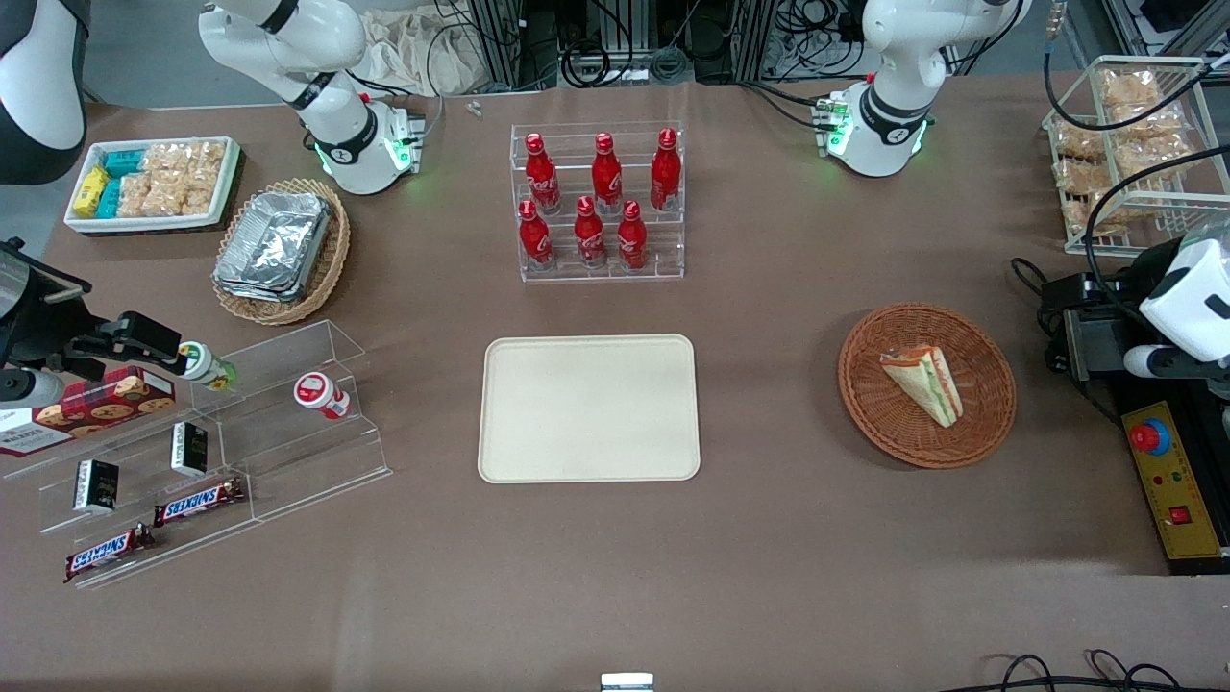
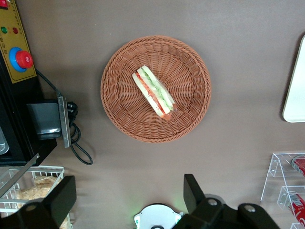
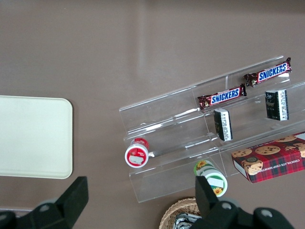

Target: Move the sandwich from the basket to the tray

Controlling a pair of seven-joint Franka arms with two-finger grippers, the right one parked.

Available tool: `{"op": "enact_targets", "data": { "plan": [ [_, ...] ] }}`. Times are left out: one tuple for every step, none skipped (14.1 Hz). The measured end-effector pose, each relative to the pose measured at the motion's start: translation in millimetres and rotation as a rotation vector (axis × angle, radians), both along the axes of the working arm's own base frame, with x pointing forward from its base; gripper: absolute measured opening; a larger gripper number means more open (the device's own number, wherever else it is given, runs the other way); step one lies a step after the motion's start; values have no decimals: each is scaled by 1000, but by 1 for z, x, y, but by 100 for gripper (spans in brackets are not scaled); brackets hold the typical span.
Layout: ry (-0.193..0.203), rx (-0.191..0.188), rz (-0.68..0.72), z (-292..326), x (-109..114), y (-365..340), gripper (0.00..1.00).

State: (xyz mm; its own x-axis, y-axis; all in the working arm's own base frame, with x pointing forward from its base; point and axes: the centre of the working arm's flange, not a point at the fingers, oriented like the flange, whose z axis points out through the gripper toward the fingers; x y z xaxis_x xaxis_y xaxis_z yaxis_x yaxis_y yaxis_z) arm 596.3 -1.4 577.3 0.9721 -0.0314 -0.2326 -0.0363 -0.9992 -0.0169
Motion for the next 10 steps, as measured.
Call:
{"op": "enact_targets", "data": {
  "plan": [
    [0,0,0,0,0,0,100],
    [0,0,0,0,0,0,100],
    [0,0,0,0,0,0,100],
    [0,0,0,0,0,0,100],
    [1,0,0,0,0,0,100],
    [2,1,3,0,0,-1,100],
    [5,2,9,-1,-1,-1,100],
    [13,4,15,-4,-1,-3,100],
    [22,4,25,-9,-3,-5,100],
    [25,2,39,-18,-6,-9,100]
  ]
}}
